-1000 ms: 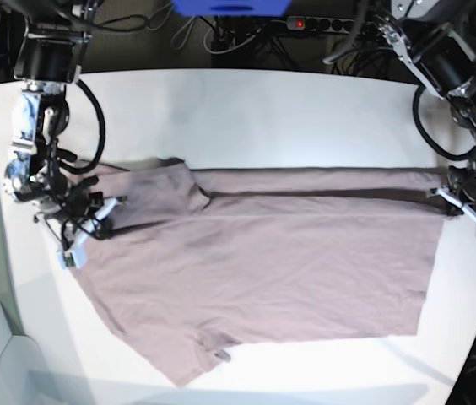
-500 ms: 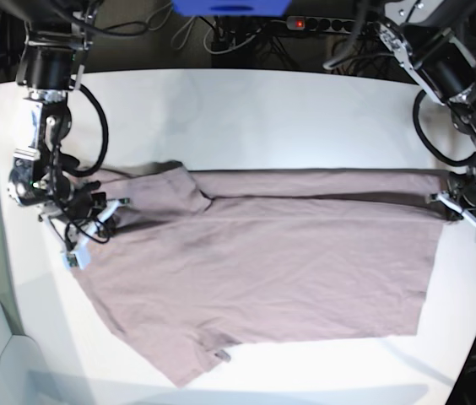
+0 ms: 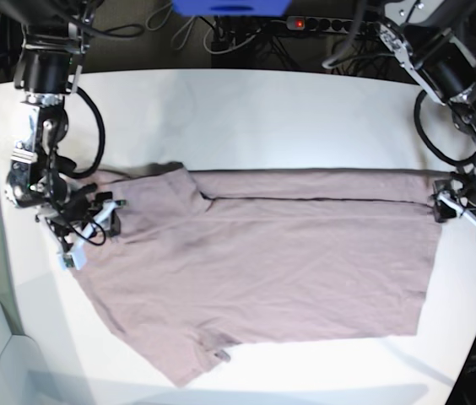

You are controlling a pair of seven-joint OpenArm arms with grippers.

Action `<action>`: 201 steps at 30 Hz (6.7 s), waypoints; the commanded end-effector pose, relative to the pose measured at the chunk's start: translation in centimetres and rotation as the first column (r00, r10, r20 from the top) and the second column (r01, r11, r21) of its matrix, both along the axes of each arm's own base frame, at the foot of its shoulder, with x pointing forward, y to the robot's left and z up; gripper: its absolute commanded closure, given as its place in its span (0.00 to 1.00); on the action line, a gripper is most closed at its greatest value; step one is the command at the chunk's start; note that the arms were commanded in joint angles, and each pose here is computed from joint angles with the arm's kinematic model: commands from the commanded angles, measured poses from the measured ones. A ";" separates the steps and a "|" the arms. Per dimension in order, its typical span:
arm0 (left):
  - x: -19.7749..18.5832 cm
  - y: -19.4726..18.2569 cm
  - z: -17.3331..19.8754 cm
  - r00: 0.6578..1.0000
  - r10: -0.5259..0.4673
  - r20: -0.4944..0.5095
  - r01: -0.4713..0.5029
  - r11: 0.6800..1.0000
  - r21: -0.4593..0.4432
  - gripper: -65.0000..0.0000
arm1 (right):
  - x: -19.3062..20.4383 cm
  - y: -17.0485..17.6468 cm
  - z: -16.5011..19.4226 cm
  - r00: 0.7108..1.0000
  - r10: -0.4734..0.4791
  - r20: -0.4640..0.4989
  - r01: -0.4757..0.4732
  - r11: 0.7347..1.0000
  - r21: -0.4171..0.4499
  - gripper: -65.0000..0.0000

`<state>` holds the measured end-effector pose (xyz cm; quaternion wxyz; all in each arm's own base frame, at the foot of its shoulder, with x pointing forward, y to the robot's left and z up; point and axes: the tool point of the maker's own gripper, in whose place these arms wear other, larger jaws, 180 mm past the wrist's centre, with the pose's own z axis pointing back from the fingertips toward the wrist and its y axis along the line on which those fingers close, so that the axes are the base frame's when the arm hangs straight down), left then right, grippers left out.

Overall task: Layout the t-shirt on the table in an organized manner, then fold the t-shirt properly
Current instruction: 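Fold the held edge over toward the hem with both grippers, then regrasp the folded edge corners with both grippers, then lift the folded edge with both grippers and pull it toward the robot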

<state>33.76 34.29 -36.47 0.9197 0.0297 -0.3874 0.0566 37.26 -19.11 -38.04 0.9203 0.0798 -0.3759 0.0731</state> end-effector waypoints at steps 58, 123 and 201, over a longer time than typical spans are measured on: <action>-2.6 1.0 -3.9 0.999 0.029 -0.016 -0.030 0.998 -0.051 1.00 | -8.0 -4.6 0.9 1.000 -0.008 0.011 0.009 0.989 -0.151 0.53; -2.1 2.6 5.7 0.999 -0.034 0.012 0.031 0.975 0.220 1.00 | -4.6 -6.1 8.5 0.988 0.057 0.141 -0.012 0.953 -0.302 1.00; -14.6 0.4 -4.4 0.946 -0.022 -0.324 0.068 0.989 0.131 1.00 | -21.4 -6.7 -2.5 0.966 -0.004 -0.259 -0.063 0.966 -0.249 1.00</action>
